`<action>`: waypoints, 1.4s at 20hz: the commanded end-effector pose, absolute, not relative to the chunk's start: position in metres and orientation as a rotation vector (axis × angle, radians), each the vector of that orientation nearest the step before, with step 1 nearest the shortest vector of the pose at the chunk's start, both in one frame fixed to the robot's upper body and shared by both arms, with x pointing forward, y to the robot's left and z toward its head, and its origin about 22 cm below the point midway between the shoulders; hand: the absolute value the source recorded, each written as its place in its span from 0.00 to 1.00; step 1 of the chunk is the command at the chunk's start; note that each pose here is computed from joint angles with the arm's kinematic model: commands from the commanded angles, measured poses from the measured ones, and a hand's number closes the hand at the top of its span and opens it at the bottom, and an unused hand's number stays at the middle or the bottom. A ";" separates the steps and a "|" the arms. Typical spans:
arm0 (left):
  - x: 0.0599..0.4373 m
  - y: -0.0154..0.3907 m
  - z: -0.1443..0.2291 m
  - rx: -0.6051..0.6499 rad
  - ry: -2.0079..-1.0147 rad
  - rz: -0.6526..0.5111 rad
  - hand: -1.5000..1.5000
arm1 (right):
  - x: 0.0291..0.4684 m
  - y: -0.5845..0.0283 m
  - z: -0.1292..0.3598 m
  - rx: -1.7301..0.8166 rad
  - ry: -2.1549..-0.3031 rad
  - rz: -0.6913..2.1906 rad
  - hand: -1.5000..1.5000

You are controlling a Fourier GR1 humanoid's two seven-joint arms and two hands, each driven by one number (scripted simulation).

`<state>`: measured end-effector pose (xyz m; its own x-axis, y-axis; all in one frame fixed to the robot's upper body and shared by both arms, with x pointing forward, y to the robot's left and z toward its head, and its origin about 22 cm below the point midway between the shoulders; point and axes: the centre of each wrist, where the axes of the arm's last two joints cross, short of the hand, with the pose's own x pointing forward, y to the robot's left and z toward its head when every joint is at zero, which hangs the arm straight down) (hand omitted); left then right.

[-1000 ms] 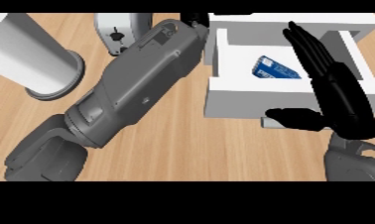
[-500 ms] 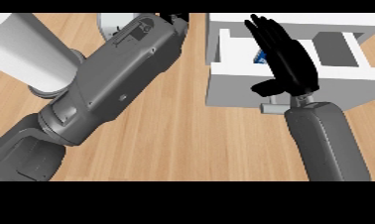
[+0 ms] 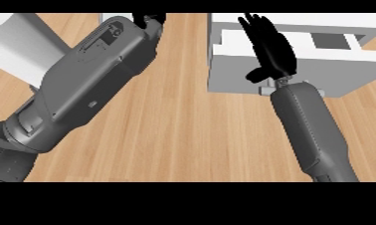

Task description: Pick up the can, place it into the drawer and close the drawer

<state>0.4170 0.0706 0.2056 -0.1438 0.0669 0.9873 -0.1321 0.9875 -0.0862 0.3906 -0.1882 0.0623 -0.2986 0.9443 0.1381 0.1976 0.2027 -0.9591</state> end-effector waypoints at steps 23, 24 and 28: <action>0.395 0.116 0.234 0.044 -1.745 0.148 0.00 | 0.456 -0.199 0.078 -1.388 -1.694 0.992 0.00; 0.388 0.106 0.225 0.017 -1.736 0.164 0.00 | 0.458 -0.205 0.084 -1.400 -1.689 1.014 0.00; 0.390 0.118 0.226 0.034 -1.728 0.143 0.00 | 0.461 -0.202 0.090 -1.426 -1.674 0.984 0.00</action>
